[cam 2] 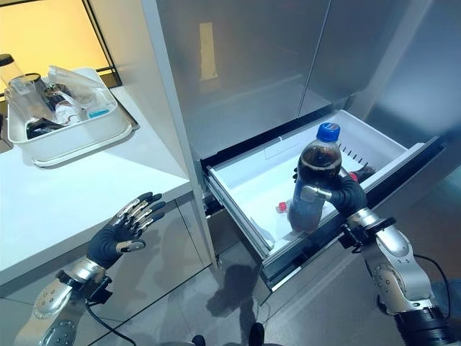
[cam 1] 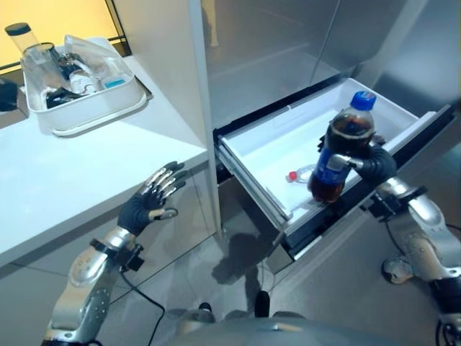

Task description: Take the drinks into the refrigerator

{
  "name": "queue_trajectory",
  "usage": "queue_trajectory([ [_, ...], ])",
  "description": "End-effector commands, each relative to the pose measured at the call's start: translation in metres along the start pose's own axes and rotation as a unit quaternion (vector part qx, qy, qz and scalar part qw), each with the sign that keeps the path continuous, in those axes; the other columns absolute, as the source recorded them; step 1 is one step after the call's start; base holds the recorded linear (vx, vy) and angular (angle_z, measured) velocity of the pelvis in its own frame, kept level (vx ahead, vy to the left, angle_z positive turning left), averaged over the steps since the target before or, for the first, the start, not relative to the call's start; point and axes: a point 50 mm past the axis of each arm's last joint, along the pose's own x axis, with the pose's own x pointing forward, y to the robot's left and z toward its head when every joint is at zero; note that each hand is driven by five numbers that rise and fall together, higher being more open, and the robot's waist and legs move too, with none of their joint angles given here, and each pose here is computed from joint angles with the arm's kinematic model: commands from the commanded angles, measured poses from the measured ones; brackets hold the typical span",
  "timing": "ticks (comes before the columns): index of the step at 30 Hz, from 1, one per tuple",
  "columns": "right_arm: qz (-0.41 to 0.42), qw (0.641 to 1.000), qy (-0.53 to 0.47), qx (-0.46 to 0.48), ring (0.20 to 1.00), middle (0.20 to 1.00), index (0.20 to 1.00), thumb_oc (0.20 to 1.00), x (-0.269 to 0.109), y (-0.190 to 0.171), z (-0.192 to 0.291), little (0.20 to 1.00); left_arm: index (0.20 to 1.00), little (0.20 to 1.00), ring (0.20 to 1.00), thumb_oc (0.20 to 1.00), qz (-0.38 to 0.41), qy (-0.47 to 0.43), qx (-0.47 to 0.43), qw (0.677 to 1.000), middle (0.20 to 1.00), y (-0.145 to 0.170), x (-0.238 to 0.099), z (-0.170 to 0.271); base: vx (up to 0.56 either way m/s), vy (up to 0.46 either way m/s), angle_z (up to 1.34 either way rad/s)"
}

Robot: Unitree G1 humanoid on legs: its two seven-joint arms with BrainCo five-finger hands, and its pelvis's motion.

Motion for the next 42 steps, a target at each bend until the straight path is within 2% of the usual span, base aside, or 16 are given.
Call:
queue_trajectory([
  [1,0.024,0.978,-0.189,-0.083,0.200,0.200,0.200,0.200,0.021,-0.001,0.081,0.200,1.000,1.000,1.000,1.000,-0.025,-0.056,0.007,0.998,1.000,-0.003,0.000,0.020,0.00,0.000,0.00],
  [11,0.036,0.971,-0.108,-0.208,0.200,0.200,0.200,0.200,0.039,-0.021,0.100,0.200,1.000,1.000,1.000,1.000,-0.051,-0.052,0.001,0.997,1.000,-0.005,0.000,0.019,-0.07,-0.019,0.01],
  [12,0.004,0.969,-0.087,-0.233,0.200,0.200,0.200,0.200,0.045,-0.037,0.102,0.200,1.000,1.000,1.000,1.000,-0.063,-0.056,0.007,0.996,1.000,-0.007,0.002,0.022,-0.07,-0.006,0.05],
  [18,-0.017,0.950,-0.075,-0.304,0.200,0.200,0.200,0.200,0.065,-0.048,0.122,0.200,1.000,1.000,1.000,1.000,-0.069,-0.079,0.017,0.994,1.000,-0.008,0.008,0.029,-0.07,-0.011,0.08],
  [25,-0.026,0.937,-0.040,-0.346,0.200,0.200,0.200,0.200,0.070,-0.058,0.124,0.200,1.000,1.000,1.000,1.000,-0.067,-0.097,0.020,0.993,1.000,-0.010,0.010,0.034,-0.04,-0.026,0.10],
  [27,-0.052,0.932,-0.021,-0.357,0.200,0.200,0.200,0.200,0.069,-0.069,0.123,0.200,1.000,1.000,1.000,1.000,-0.069,-0.103,0.026,0.992,1.000,-0.010,0.010,0.037,-0.05,-0.028,0.04],
  [32,-0.072,0.928,-0.026,-0.365,0.200,0.200,0.200,0.200,0.078,-0.074,0.127,0.200,1.000,1.000,1.000,1.000,-0.072,-0.117,0.035,0.990,1.000,-0.012,0.014,0.042,-0.06,-0.024,0.03],
  [39,-0.077,0.926,0.000,-0.368,0.200,0.200,0.200,0.200,0.084,-0.074,0.107,0.200,1.000,1.000,1.000,1.000,-0.069,-0.132,0.054,0.987,1.000,-0.015,0.018,0.047,-0.05,-0.013,0.03],
  [40,-0.079,0.915,0.049,-0.392,0.200,0.200,0.200,0.200,0.082,-0.079,0.086,0.200,1.000,1.000,1.000,1.000,-0.068,-0.138,0.062,0.986,1.000,-0.016,0.019,0.050,-0.06,-0.020,0.01],
  [42,-0.082,0.909,0.069,-0.404,0.200,0.200,0.200,0.200,0.082,-0.082,0.079,0.200,1.000,1.000,1.000,1.000,-0.065,-0.141,0.068,0.986,1.000,-0.017,0.020,0.051,-0.07,-0.015,0.05],
])
